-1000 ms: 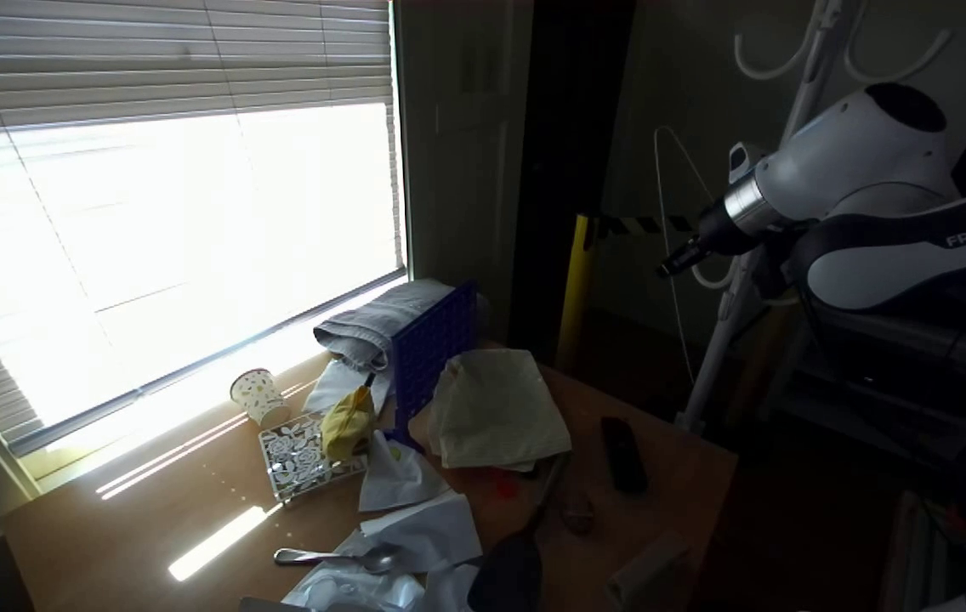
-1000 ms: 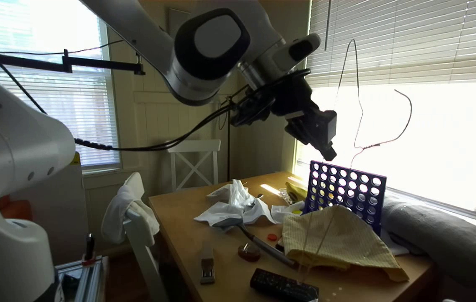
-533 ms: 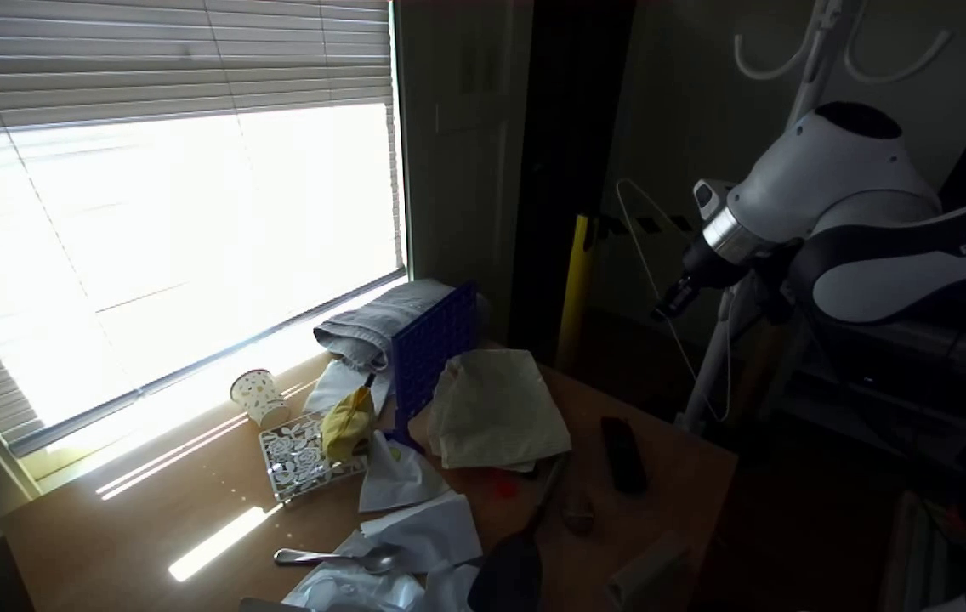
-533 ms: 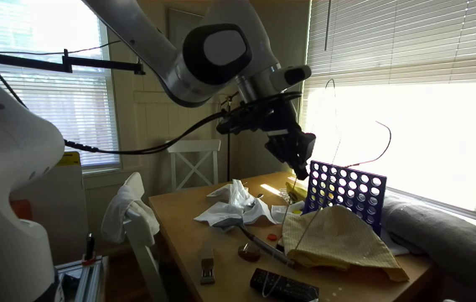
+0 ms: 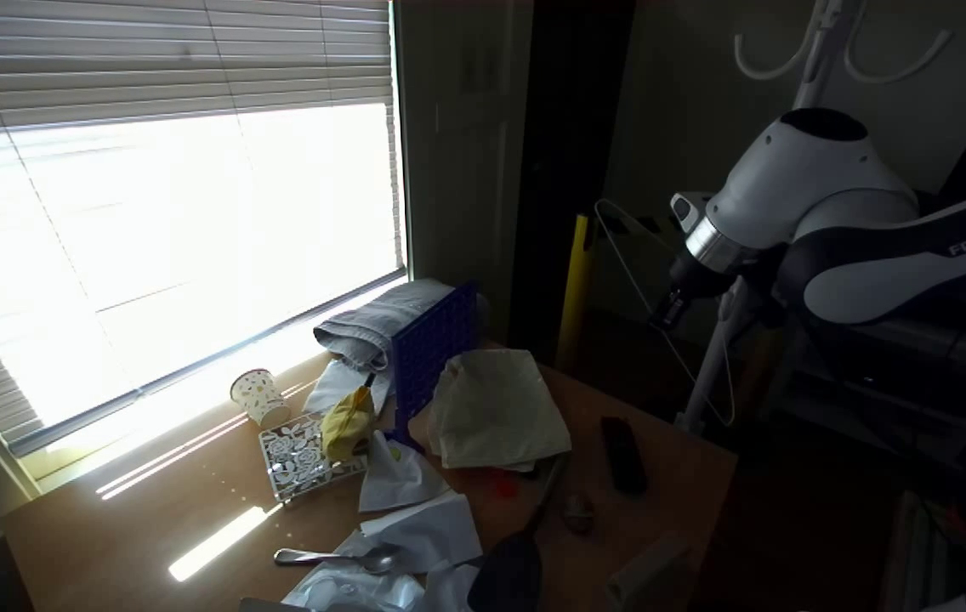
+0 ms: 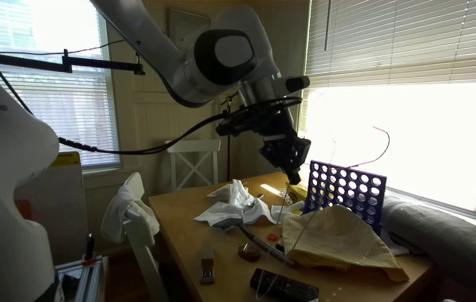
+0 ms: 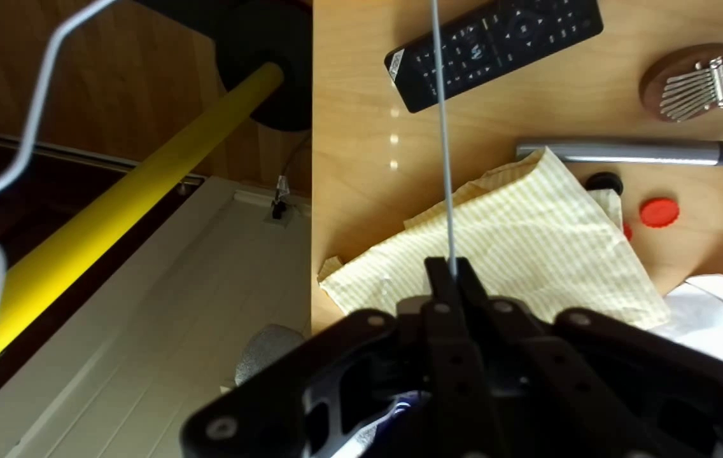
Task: Pick up the hang wire from the stand and put it on the table
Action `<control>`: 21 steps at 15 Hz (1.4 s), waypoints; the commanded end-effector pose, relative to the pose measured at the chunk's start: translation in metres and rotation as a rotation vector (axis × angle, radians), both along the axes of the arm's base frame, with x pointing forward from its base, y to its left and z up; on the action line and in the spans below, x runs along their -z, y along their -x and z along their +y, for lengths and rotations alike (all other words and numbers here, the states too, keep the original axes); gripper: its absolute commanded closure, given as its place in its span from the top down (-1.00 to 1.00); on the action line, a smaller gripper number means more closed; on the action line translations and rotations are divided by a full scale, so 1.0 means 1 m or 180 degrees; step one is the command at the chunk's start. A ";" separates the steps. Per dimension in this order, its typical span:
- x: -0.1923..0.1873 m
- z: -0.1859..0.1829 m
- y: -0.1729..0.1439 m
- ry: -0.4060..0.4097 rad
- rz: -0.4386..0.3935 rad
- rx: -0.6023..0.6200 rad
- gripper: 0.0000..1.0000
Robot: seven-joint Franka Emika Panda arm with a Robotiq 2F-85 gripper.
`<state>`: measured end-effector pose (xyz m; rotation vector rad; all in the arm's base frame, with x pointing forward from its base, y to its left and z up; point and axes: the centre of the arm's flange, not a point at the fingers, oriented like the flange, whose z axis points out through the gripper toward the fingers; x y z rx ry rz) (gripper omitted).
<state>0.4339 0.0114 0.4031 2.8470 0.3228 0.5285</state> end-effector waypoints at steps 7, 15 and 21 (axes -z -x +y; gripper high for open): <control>0.004 -0.010 0.003 -0.0146 0.0257 -0.0157 -0.99; 0.019 0.013 -0.001 -0.0043 0.0752 -0.1012 -0.99; 0.046 0.027 -0.016 0.0119 0.1034 -0.1556 -0.99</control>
